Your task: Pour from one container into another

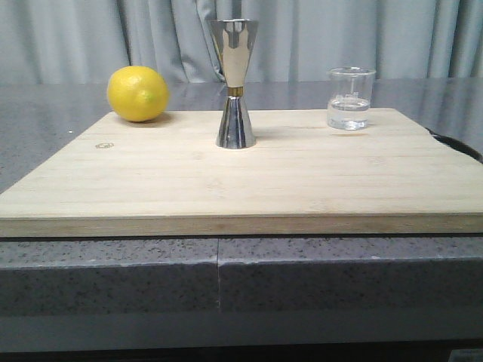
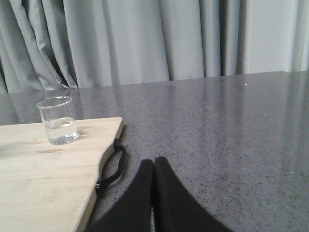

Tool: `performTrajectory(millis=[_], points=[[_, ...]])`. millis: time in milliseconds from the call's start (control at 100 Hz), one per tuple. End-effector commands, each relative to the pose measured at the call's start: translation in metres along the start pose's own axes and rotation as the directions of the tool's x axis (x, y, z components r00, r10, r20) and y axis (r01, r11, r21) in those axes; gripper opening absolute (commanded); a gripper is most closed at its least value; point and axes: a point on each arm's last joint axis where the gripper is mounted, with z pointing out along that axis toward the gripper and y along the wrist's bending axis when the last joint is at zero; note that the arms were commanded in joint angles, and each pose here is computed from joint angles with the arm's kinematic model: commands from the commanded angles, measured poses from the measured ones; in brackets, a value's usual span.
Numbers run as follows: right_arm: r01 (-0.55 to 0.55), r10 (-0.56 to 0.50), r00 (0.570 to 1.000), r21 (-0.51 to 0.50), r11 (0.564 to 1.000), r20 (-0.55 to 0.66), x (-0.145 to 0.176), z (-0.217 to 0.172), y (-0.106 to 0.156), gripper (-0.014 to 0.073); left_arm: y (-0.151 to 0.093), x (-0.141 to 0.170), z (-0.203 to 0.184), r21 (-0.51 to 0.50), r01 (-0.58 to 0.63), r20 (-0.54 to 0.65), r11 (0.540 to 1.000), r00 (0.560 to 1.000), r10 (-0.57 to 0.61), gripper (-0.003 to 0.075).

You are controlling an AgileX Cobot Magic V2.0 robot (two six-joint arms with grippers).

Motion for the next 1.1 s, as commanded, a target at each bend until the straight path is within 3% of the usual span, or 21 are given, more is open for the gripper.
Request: performTrajectory(millis=[0,170,570,700,1090], points=[[0.000,0.000,0.994,-0.001,1.000,0.112,-0.029,-0.005,0.002,-0.0069,0.000,-0.022,-0.005,0.009,0.027,0.151,1.000,0.988,-0.028,-0.0021],[0.012,-0.012,0.998,-0.001,1.000,0.063,-0.063,-0.010,0.005,-0.0069,-0.001,-0.054,-0.013,0.015,0.030,0.177,0.999,0.984,-0.033,-0.0021],[0.088,-0.085,0.991,0.028,0.996,-0.106,-0.135,0.009,0.008,-0.0069,-0.001,-0.122,-0.007,-0.006,-0.051,-0.003,0.999,0.999,0.051,-0.0021],[0.088,-0.085,0.991,0.028,0.996,-0.107,-0.142,0.016,0.009,-0.0069,-0.001,-0.135,0.001,-0.006,-0.051,-0.009,0.999,0.999,0.051,-0.0021],[0.087,-0.083,0.991,0.027,0.996,-0.109,-0.141,0.016,0.009,-0.0069,-0.001,-0.135,0.005,-0.005,-0.051,-0.014,0.999,0.999,0.051,-0.0021]])
